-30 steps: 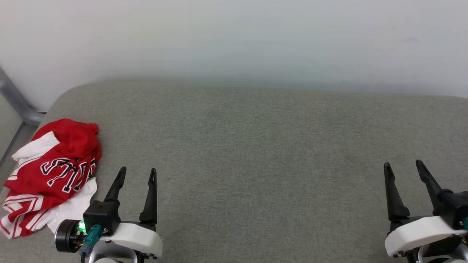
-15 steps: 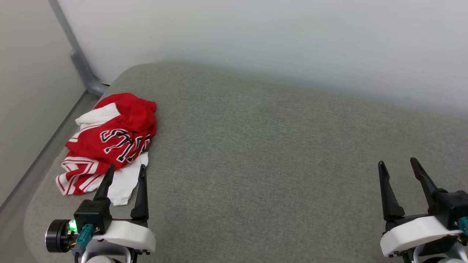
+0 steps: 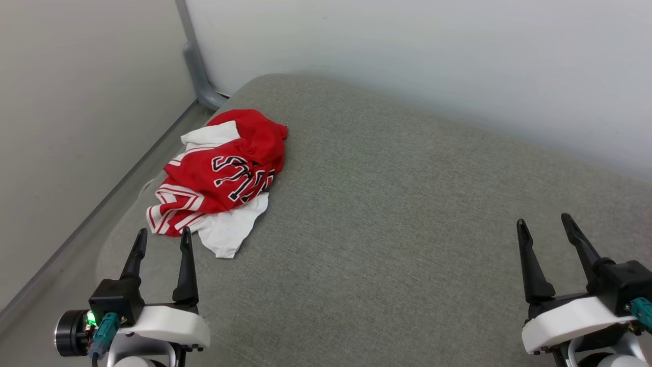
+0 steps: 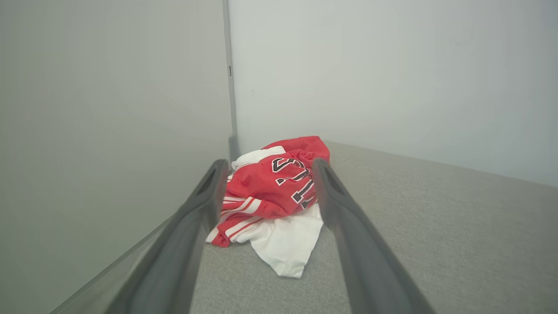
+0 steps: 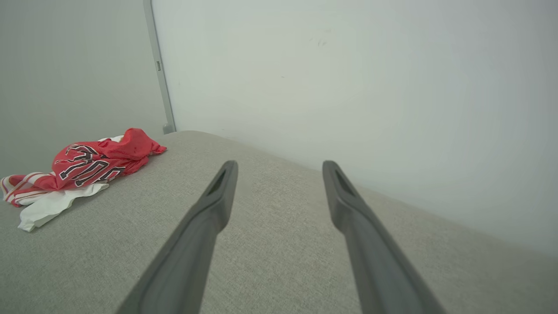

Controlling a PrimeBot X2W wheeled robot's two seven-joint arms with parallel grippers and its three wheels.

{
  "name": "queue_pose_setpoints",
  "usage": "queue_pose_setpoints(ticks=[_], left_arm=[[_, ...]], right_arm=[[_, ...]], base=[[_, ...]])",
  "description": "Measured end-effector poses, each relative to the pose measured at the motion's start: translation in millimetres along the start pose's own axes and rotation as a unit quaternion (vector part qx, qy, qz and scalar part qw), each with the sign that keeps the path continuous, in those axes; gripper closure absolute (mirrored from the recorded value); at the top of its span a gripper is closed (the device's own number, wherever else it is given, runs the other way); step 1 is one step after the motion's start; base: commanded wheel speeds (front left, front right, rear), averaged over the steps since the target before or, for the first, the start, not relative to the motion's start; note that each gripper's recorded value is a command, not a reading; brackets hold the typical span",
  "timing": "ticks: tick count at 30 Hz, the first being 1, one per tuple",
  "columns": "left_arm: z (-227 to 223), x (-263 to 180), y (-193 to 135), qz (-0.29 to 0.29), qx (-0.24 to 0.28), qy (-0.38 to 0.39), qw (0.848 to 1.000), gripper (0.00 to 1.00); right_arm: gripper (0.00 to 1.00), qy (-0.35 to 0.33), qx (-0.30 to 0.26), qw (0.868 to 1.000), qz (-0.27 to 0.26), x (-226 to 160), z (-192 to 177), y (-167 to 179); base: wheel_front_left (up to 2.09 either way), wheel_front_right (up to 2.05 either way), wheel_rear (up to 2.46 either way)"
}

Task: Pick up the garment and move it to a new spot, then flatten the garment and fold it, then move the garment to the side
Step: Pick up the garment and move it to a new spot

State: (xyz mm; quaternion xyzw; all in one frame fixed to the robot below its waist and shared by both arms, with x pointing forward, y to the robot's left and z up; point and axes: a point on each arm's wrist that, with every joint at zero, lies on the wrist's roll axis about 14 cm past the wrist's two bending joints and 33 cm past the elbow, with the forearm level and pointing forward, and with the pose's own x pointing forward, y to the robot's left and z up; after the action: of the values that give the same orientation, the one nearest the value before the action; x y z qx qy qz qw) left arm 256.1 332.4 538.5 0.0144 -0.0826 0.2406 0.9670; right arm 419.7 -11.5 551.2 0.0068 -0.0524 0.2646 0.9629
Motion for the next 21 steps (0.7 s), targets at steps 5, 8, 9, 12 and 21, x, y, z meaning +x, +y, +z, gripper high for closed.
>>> queue_pose_setpoints(ticks=[5, 8, 9, 12, 21], left_arm=[[1, -5, 12, 0.017, -0.002, 0.001, 1.000, 0.00], [0, -5, 15, 0.022, -0.001, 0.001, 1.000, 0.00], [0, -5, 16, 0.024, -0.001, 0.002, 1.000, 0.00], [-1, -1, 17, 0.027, 0.000, 0.004, 1.000, 0.00], [-10, 57, 9, 0.015, -0.011, 0.028, 0.999, 0.00]], right_arm=[[0.00, -0.001, 0.001, 1.000, 0.014, 7, -1, 9], [0.00, -0.002, 0.003, 1.000, 0.016, 8, 0, 10], [0.00, -0.002, 0.003, 1.000, 0.017, 9, 0, 10], [0.00, 0.002, 0.003, 1.000, 0.015, 10, -3, 8], [0.00, 0.017, -0.011, 1.000, -0.005, 24, -13, -11]], base=[[0.00, 0.00, 0.00], [0.00, 0.00, 0.00], [0.00, 0.00, 0.00], [0.00, 0.00, 0.00], [0.00, 0.00, 0.00]])
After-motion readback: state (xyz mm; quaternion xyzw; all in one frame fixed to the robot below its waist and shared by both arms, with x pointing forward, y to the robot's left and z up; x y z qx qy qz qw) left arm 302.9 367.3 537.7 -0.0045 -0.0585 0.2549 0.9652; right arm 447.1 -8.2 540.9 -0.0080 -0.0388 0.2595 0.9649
